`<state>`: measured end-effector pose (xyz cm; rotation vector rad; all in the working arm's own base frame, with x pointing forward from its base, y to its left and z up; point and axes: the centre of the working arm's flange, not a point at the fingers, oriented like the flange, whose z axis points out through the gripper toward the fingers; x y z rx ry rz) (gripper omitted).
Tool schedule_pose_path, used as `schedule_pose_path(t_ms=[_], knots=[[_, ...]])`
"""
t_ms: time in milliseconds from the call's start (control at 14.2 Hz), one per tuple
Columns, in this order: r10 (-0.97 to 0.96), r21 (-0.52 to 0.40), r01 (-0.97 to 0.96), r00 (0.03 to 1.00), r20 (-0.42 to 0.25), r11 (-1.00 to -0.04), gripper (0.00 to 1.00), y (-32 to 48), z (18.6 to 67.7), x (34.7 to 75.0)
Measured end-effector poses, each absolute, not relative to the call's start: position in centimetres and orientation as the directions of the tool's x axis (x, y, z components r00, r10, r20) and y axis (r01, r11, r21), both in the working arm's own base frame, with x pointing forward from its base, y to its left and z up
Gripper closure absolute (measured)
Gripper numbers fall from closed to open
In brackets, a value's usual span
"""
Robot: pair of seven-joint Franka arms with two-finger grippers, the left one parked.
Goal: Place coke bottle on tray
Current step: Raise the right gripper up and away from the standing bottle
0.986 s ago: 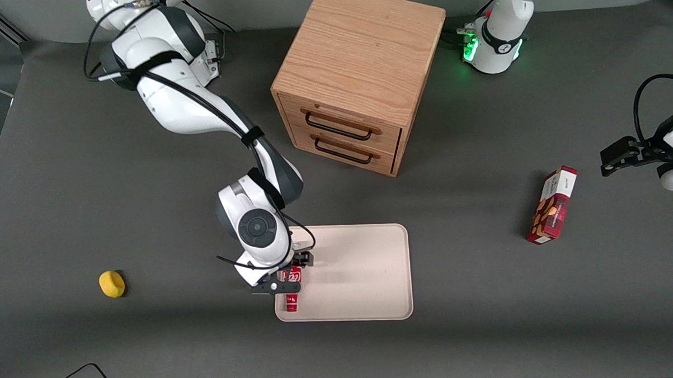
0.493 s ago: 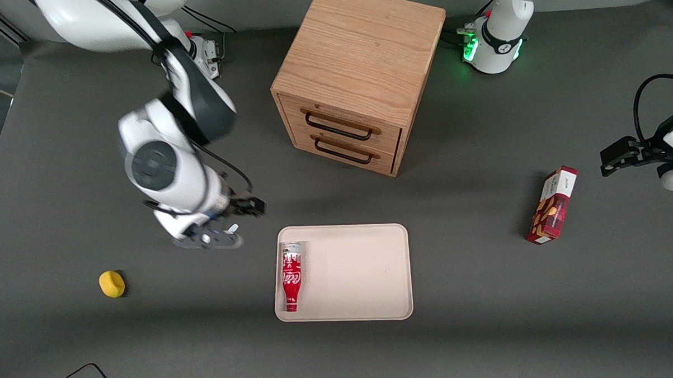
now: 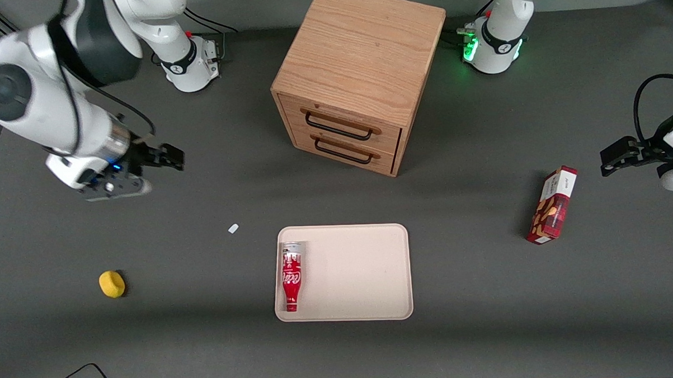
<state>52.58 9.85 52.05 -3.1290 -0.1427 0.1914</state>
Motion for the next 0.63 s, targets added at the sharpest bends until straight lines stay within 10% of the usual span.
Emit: schedule_pose_path(t_ms=[634], knots=[[0.148, -0.039, 0.146, 0.986, -0.076, -0.989, 0.0, 7.3, 56.5, 49.8]])
